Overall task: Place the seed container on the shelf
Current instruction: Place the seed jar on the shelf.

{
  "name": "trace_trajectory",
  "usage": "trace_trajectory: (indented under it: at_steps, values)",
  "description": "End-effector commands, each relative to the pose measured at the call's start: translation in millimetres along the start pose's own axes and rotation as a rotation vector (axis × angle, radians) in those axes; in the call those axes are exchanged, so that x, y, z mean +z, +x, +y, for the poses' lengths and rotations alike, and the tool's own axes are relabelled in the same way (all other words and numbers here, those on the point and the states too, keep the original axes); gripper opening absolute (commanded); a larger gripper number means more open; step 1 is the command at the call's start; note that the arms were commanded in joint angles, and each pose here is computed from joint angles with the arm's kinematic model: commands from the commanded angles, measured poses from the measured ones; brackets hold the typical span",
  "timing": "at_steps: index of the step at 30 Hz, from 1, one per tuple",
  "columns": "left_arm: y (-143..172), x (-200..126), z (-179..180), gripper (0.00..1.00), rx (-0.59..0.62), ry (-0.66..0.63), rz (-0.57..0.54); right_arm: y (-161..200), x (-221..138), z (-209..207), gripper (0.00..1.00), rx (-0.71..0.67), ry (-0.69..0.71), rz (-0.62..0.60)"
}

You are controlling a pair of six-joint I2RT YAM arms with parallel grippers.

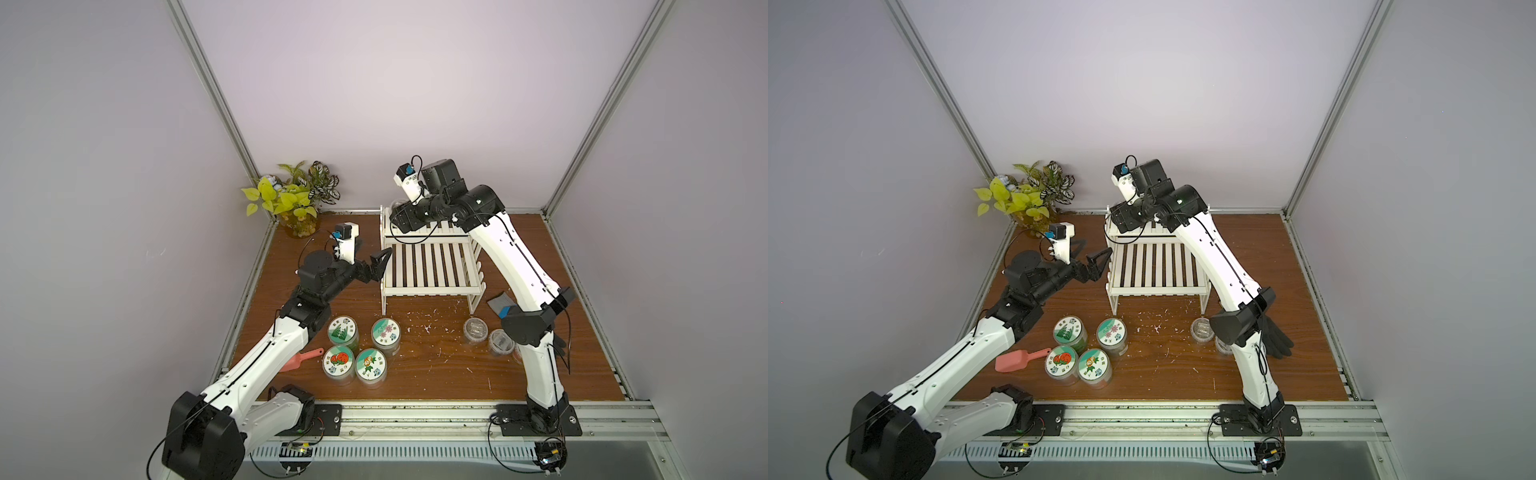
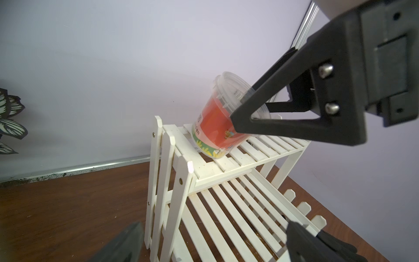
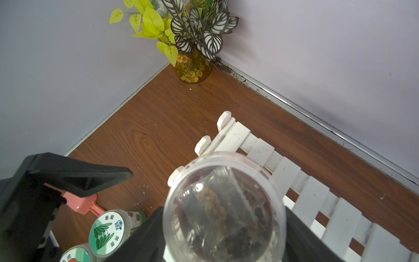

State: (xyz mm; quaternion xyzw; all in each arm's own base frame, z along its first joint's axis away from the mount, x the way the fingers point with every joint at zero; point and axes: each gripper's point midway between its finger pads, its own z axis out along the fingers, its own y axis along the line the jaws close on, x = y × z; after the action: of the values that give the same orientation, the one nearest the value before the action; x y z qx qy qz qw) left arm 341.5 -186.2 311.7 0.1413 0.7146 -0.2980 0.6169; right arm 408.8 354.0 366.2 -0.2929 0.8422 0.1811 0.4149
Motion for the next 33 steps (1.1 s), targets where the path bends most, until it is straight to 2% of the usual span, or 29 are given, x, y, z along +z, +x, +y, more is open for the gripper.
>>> trace_trajectory:
  at_steps: [1, 29, 33]
  values:
    - [-20.7, -0.7, -4.5, 0.99, 0.025, 0.019, -0.044, -14.0, -7.6, 2.1, 0.79, -0.002, -0.026, -0.052]
    - [-39.2, 0.2, -4.6, 1.0, 0.06, -0.004, -0.056, -30.4, -18.4, -3.0, 0.81, -0.02, -0.004, -0.117]
    - [-37.3, 1.2, -2.6, 1.0, 0.064, -0.013, -0.048, -43.5, -28.7, -2.7, 0.9, -0.064, 0.0, -0.171]
